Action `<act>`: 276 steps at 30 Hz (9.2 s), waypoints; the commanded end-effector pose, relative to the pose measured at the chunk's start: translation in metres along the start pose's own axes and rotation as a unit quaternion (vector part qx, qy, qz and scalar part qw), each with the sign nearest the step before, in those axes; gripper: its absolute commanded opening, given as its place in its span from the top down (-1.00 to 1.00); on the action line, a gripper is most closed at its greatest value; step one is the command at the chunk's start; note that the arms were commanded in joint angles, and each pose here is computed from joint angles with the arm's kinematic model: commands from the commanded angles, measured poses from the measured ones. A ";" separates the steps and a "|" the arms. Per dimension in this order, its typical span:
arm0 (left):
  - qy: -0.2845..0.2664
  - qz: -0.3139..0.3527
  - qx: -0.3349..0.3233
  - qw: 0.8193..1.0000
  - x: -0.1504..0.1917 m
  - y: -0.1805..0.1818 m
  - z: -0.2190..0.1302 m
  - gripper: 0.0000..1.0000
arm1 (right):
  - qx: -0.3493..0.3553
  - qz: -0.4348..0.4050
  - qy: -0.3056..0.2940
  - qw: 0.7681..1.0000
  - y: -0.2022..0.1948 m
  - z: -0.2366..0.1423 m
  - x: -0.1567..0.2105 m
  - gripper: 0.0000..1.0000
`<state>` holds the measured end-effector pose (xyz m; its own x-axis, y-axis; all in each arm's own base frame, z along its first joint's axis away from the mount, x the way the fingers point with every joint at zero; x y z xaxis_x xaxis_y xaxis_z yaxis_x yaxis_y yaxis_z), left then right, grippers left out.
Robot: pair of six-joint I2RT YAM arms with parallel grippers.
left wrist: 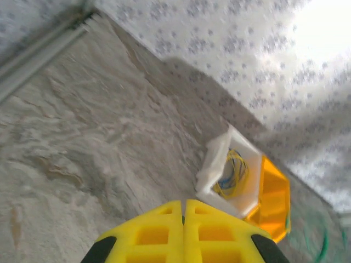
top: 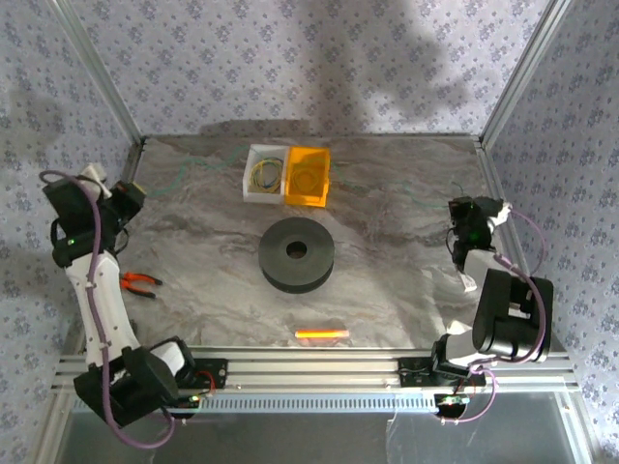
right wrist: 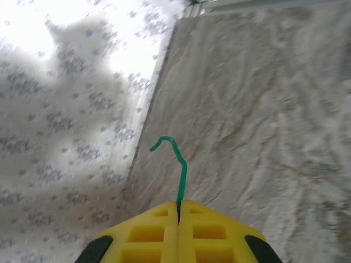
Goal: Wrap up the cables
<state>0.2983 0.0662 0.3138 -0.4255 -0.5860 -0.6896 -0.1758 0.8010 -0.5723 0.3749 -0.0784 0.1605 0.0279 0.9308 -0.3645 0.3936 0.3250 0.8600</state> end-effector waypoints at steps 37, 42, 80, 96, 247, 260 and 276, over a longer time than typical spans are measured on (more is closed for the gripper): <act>-0.057 0.049 -0.009 0.997 0.001 -0.045 -0.034 1.00 | -0.509 -0.670 0.288 0.457 0.267 -0.198 0.334 -0.85; -0.059 0.050 -0.008 0.997 0.002 -0.047 -0.038 1.00 | -0.522 -0.701 0.259 0.410 0.289 -0.191 0.398 -0.79; -0.136 0.004 -0.061 0.989 -0.039 -0.015 -0.095 1.00 | -0.454 -0.734 0.296 0.410 0.273 -0.095 0.468 1.00; -0.096 -0.004 0.000 0.995 -0.034 -0.017 -0.078 0.84 | -0.373 -0.800 0.277 0.380 0.281 -0.122 0.418 1.00; 0.153 0.273 -0.103 0.944 0.089 -0.050 -0.029 -0.34 | -0.456 -0.810 0.258 0.262 0.239 -0.100 0.402 1.00; 0.163 0.296 -0.076 0.938 0.092 -0.053 0.020 -0.32 | -0.491 -0.832 0.127 0.227 0.257 -0.065 0.417 1.00; 0.211 0.310 -0.020 0.927 0.087 -0.072 0.119 0.05 | -0.498 -0.834 0.113 0.211 0.266 -0.044 0.432 1.00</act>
<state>0.3701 -0.0508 0.2279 -0.7921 0.0645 -0.6069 0.1438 0.9861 -0.0829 0.4453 0.4179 0.2368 0.4989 -0.6762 -0.5421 -0.7312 0.0075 -0.6822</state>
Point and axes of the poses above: each hand's point on the last joint's axis, 136 mm out from that joint toward the fingers, its own z axis out along the fingers, its own y axis along the line the jaws close on, x = y × z, the point moved 4 cm from there along -z, back along the fingers, and after that the axes turned 2 degrees about z, right-handed, at the moved point
